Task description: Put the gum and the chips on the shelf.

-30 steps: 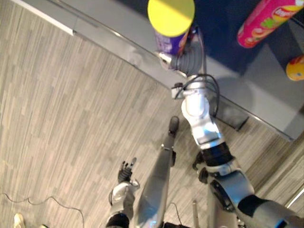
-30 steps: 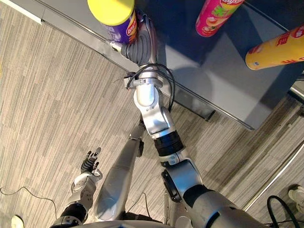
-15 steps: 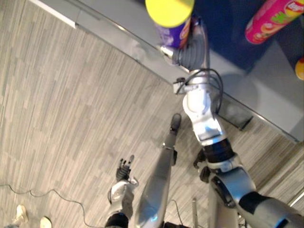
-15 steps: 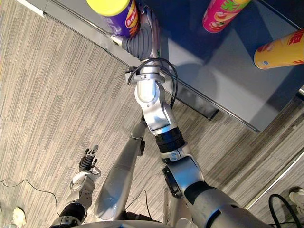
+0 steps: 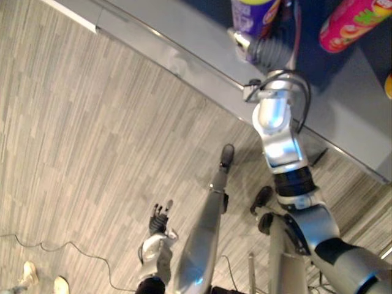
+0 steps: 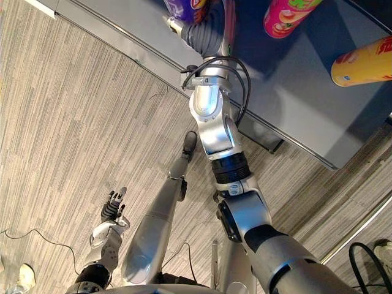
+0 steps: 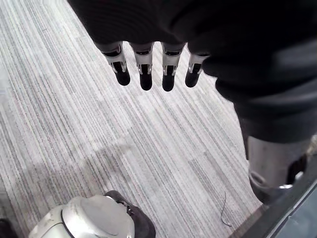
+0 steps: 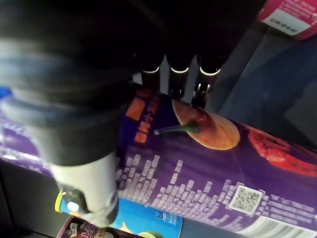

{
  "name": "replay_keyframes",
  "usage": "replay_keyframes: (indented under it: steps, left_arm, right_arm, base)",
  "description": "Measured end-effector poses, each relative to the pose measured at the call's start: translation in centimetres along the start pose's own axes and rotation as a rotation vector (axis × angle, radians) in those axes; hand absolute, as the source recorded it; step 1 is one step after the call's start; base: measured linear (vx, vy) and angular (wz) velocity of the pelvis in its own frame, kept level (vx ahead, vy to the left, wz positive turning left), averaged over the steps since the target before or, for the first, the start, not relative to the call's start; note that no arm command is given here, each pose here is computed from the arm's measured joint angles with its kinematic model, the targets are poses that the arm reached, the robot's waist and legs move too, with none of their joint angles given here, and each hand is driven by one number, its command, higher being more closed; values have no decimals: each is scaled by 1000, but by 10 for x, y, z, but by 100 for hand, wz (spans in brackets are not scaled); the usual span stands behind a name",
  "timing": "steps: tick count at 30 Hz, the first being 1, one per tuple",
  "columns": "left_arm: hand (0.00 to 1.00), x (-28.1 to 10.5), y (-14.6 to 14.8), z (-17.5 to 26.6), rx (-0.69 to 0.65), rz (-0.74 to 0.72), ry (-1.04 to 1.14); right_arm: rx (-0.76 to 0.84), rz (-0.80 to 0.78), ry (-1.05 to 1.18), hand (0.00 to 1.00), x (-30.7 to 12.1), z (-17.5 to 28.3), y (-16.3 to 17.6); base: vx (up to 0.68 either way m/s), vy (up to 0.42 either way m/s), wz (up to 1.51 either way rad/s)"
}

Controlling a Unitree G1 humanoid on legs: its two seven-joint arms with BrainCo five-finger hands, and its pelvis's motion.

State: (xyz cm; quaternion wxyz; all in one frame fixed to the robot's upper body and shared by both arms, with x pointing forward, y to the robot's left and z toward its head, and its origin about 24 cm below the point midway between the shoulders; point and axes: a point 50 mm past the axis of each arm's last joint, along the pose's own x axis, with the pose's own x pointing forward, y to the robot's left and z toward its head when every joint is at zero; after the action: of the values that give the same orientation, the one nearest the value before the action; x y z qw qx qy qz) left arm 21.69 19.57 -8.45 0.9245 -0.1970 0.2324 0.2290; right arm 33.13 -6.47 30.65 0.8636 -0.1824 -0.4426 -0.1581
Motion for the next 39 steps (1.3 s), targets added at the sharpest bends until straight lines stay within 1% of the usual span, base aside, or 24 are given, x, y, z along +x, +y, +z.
replay_keyframes:
  steps: [1, 2, 5, 7, 8, 9, 22, 26, 32, 39]
  left_arm:
    - [0, 0, 0, -1, 2, -1, 2]
    - [0, -1, 0, -1, 4, -2, 4]
    - [0, -1, 0, -1, 4, -2, 2]
    - [0, -1, 0, 1, 2, -2, -5]
    - [0, -1, 0, 1, -3, -2, -4]
    - [0, -1, 1, 0, -22, 1, 1]
    - [0, -4, 3, -2, -23, 1, 2]
    - [0, -4, 3, -2, -21, -2, 3]
    - [0, -4, 2, -4, -3, -14, 10]
    - [0, -3, 3, -3, 40, -36, 15]
  right_arm:
    - [0, 0, -2, 100, 0, 0, 0]
    - [0, 1, -4, 0, 0, 0, 0]
    - [-24, 24, 40, 0, -2, -9, 4]
    - [-78, 69, 141, 0, -11, -33, 10]
    - [-86, 75, 159, 0, -14, -37, 11]
    - [-87, 75, 158, 0, -16, -37, 10]
    - [-89, 106, 175, 0, -19, -42, 12]
    - [-126, 140, 235, 0, -27, -59, 14]
    - [-145, 195, 304, 0, -40, -75, 19]
    - [-126, 251, 335, 0, -47, -78, 29]
  base:
    - [0, 0, 0]
    - [0, 0, 0]
    - [0, 0, 0]
    - [0, 0, 0]
    - [0, 0, 0]
    - [0, 0, 0]
    - [2, -1, 0]
    - [1, -8, -2]
    - [7, -9, 1]
    - [-25, -15, -8]
